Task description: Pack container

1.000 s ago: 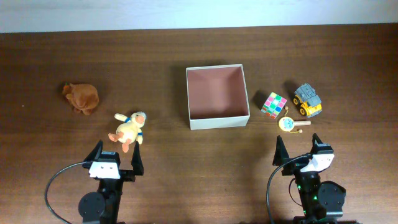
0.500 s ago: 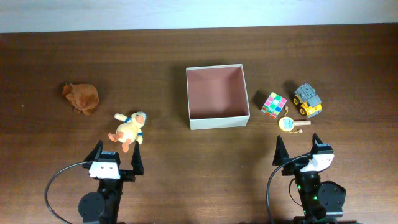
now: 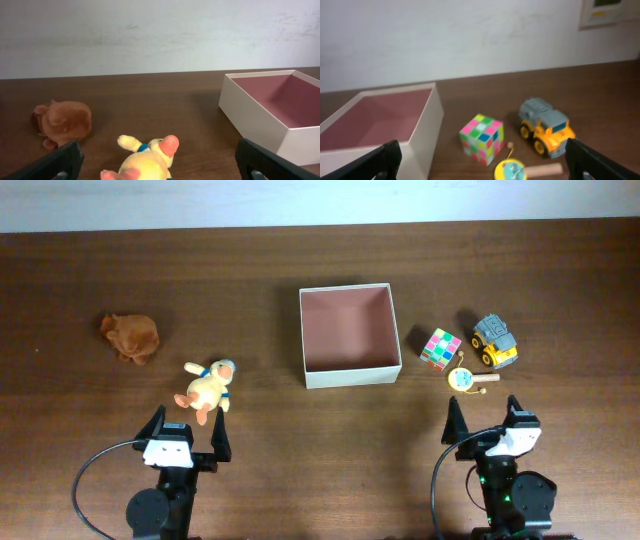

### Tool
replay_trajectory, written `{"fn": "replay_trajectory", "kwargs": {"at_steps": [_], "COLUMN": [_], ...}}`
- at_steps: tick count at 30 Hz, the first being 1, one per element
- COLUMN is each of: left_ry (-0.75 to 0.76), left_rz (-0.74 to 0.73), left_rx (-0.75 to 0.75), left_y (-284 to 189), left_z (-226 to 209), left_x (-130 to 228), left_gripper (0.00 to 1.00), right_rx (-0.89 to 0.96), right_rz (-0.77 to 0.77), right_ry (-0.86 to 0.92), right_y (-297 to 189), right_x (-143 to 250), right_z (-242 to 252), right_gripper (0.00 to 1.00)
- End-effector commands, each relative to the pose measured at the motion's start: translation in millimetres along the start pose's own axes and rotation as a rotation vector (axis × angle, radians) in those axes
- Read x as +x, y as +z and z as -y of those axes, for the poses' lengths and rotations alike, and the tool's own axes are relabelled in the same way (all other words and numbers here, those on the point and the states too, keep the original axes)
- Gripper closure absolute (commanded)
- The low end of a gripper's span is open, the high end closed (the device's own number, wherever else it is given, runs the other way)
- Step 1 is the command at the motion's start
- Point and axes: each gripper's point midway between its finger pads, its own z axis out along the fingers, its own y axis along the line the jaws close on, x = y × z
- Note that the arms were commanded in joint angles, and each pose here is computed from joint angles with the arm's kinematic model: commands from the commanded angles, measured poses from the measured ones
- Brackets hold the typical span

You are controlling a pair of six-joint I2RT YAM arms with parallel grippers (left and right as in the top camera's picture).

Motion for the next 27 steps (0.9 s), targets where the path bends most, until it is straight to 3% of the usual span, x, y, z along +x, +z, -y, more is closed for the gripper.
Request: {"fn": "replay_trajectory", "kwargs": {"at_steps": [1,5,14,27], "left_ry": [0.015,0.015,0.015,0.015], "left_rz": [-0.002,-0.003,-0.003,-0.003], "left_rx": [-0.003,-0.003,-0.003,-0.003], "left_y": [-0.1,0.0,0.0,0.0], "left_z": [-0.3,-0.3,-0.3,-0.3], "left_x": [1.4,1.6,1.6,1.6], "left_gripper": [0.01,0.01,0.01,0.01], "right_rx": [0.027,-0.018,-0.068,0.002], "right_rz": [0.071,0.105,-0.034,-0.624], "right_ry": [-0.007,-0.01,0.02,0.001], "right_y": [-0.8,-3.2,-12.6,36.4], "right_x": [-15.8,-29.8,-95.3,-185.4], "right_z": [3.5,-5.2,-24.9,-32.4], "right_gripper": [0.02,0.01,0.02,0.01]}}
